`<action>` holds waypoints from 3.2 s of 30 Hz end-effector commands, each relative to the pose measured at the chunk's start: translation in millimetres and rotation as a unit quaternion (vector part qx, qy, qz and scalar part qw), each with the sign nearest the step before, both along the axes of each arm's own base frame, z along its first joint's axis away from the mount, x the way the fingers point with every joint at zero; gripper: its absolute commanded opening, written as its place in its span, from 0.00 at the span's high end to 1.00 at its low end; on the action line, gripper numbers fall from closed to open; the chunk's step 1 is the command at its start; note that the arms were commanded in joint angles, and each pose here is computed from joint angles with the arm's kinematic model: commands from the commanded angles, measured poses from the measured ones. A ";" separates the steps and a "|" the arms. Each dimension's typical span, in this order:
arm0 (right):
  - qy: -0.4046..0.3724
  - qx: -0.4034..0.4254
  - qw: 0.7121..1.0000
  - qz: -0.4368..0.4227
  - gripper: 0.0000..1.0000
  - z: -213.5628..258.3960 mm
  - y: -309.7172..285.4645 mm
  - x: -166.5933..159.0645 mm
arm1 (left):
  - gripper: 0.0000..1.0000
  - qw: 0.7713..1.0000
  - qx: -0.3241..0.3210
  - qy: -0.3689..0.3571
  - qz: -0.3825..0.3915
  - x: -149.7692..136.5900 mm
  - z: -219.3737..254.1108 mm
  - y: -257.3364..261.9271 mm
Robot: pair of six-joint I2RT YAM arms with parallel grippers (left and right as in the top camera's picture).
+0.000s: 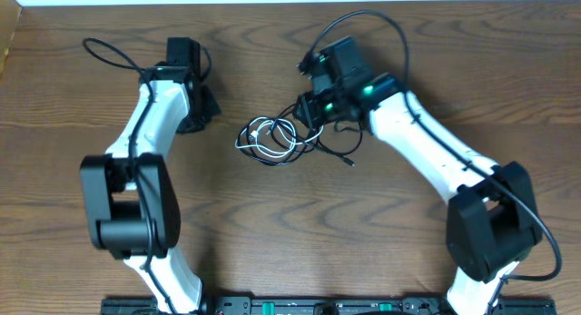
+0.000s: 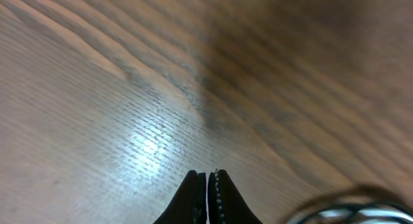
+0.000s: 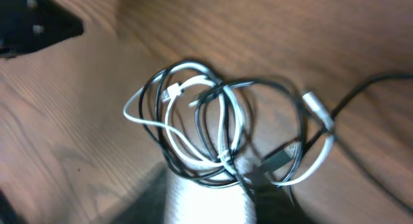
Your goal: Untangle cables
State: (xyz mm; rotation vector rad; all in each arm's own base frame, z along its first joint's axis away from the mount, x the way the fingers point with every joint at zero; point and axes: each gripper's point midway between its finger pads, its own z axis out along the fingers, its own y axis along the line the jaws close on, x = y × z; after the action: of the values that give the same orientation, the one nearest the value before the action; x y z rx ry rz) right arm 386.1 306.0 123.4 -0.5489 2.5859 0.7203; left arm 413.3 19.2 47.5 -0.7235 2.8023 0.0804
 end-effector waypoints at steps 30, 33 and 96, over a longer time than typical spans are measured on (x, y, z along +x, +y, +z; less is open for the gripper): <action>-0.019 -0.161 0.981 -0.109 0.94 -151.9 -3.2 28.2 | 0.53 0.961 -0.223 -0.028 -0.158 13.3 -9.0 -96.7; -0.032 -0.154 0.983 -0.100 0.95 -162.1 2.7 34.3 | 0.53 0.961 -0.223 -0.030 -0.160 14.3 -8.7 -97.4; -0.100 0.125 0.987 0.029 0.99 -1.0 103.8 47.5 | 0.42 0.876 -0.375 -0.103 -0.285 9.3 31.5 -119.6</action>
State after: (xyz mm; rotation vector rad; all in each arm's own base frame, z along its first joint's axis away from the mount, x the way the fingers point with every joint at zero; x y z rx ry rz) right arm 435.3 407.2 103.1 -0.5927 2.2803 0.8571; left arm 426.9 -82.5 63.6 -0.1188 2.7390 -1.0022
